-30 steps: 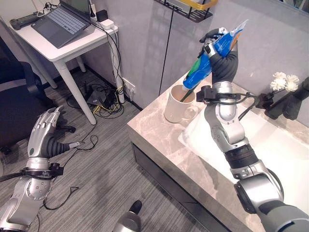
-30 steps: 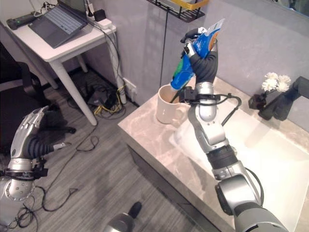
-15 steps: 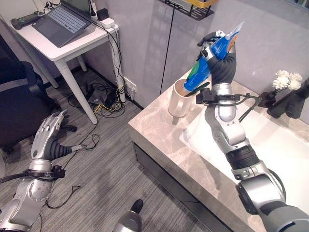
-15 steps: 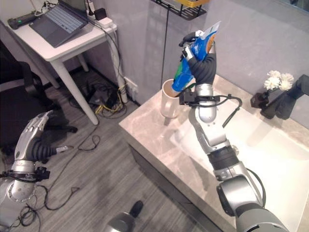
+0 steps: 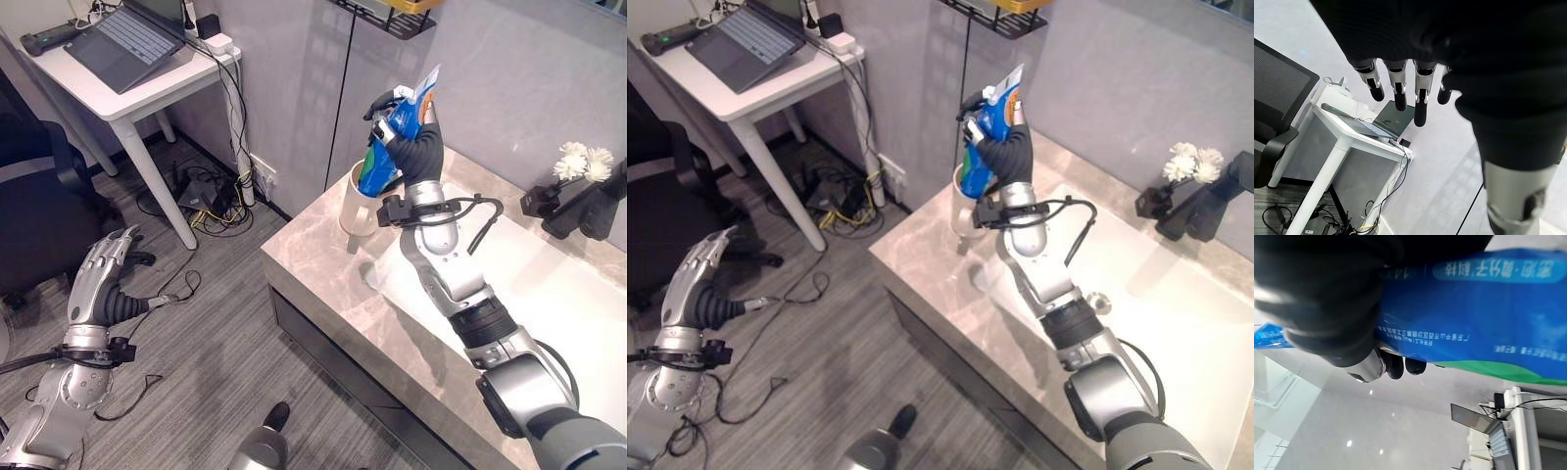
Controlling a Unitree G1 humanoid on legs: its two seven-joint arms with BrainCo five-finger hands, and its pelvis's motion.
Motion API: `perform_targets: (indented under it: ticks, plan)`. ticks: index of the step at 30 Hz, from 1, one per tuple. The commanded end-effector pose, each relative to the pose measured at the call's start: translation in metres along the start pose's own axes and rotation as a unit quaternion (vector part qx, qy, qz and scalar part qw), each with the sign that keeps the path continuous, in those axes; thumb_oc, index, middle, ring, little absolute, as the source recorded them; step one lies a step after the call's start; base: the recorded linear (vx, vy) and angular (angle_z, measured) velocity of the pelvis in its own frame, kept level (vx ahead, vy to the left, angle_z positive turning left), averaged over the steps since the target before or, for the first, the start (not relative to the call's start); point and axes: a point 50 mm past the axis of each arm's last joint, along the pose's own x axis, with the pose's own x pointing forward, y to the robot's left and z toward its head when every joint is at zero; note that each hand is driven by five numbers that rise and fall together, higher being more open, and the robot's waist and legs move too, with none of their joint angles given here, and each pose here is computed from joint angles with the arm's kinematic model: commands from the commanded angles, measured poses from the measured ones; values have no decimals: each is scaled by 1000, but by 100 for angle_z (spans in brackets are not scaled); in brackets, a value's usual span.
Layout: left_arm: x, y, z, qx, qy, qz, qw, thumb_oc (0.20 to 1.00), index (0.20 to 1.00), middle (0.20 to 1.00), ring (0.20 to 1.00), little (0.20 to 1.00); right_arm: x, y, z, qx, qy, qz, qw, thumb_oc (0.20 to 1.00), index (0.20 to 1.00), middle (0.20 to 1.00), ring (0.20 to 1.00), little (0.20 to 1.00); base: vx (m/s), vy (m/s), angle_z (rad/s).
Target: Put brush and paste in cup on sink, flatten towel.
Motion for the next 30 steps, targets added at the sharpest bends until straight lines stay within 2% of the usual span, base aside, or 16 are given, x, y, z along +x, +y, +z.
perform_targets:
  ticks: [1,2,3,4,21,26,28,30]
  plan:
    - [8,9,6,4,-28,10,1000,1000,1000,1000,1000,1000,13,4,26,-3,-63,18,998,200,200,200,200,200,0,0,0]
    - [8,9,6,4,-27,10,1000,1000,1000,1000,1000,1000,13,5,25,-4,-61,20,998,495,495,495,495,495,0,0,0]
    - [8,9,5,5,-27,9,1000,1000,1000,1000,1000,1000,14,4,24,-7,-59,20,998,658,658,658,658,658,0,0,0]
    - [8,10,6,5,-28,8,1000,1000,1000,1000,1000,1000,14,5,24,-10,-58,22,998,1000,1000,1000,1000,1000,0,0,0]
    - [7,-2,7,-6,-27,-10,1000,1000,1000,1000,1000,1000,18,1,22,-35,-60,-11,998,1000,1000,1000,1000,1000,-4,4,-1]
    - [6,-10,11,-14,-31,-18,999,1000,1000,1000,1000,1000,15,-8,49,-42,-130,-45,990,1000,1000,1000,1000,1000,-23,45,-5]
    - [5,-11,11,-20,-30,-15,999,1000,1000,1000,1000,1000,9,-16,63,-67,-168,-58,982,1000,1000,1000,1000,1000,-8,65,-10]
    - [2,-13,11,-31,-24,-12,999,1000,1000,1000,1000,1000,-6,-37,80,-140,-215,-87,963,1000,1000,1000,1000,1000,-6,98,-9]
